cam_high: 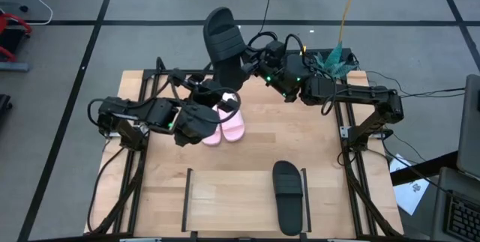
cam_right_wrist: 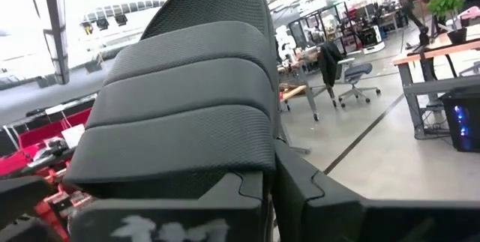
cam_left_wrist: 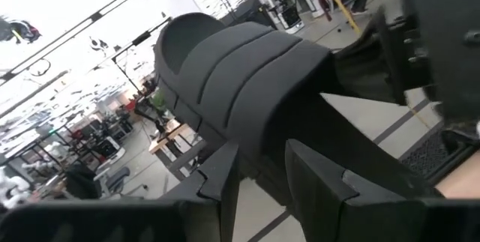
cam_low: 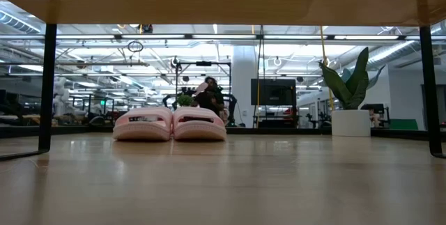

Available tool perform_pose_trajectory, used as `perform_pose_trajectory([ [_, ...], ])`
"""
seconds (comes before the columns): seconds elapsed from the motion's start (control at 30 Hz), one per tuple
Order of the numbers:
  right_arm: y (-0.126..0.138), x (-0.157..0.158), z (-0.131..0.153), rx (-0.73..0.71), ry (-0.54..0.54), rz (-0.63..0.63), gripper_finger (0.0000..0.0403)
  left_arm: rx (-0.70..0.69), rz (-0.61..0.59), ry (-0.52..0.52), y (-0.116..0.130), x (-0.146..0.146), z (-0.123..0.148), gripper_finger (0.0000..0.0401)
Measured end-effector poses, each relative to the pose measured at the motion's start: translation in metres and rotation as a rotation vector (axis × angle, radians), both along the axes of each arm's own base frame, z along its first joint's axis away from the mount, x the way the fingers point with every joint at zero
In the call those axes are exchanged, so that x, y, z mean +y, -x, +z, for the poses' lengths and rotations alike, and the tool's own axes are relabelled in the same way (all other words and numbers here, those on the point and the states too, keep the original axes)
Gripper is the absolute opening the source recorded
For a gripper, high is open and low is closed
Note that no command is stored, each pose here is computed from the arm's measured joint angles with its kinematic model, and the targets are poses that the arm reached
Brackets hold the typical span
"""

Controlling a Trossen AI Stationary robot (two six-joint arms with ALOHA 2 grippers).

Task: Pick and place slides into the shelf
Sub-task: Put the black slipper on the shelf

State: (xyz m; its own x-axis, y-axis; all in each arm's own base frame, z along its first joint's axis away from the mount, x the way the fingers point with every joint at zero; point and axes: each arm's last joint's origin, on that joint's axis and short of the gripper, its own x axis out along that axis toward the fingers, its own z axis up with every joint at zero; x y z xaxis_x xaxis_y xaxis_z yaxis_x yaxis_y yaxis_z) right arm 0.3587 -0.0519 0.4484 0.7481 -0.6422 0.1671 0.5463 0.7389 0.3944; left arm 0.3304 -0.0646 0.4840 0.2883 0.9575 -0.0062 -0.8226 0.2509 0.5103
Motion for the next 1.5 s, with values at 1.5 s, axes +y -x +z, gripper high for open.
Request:
perform_pose_trajectory([
  [1.5,-0.003,0.008,-0.004,0.098,0.078,0.152,0.0,0.207,0.099,-0.06,-0.003,0.027,-0.002,0.0113],
])
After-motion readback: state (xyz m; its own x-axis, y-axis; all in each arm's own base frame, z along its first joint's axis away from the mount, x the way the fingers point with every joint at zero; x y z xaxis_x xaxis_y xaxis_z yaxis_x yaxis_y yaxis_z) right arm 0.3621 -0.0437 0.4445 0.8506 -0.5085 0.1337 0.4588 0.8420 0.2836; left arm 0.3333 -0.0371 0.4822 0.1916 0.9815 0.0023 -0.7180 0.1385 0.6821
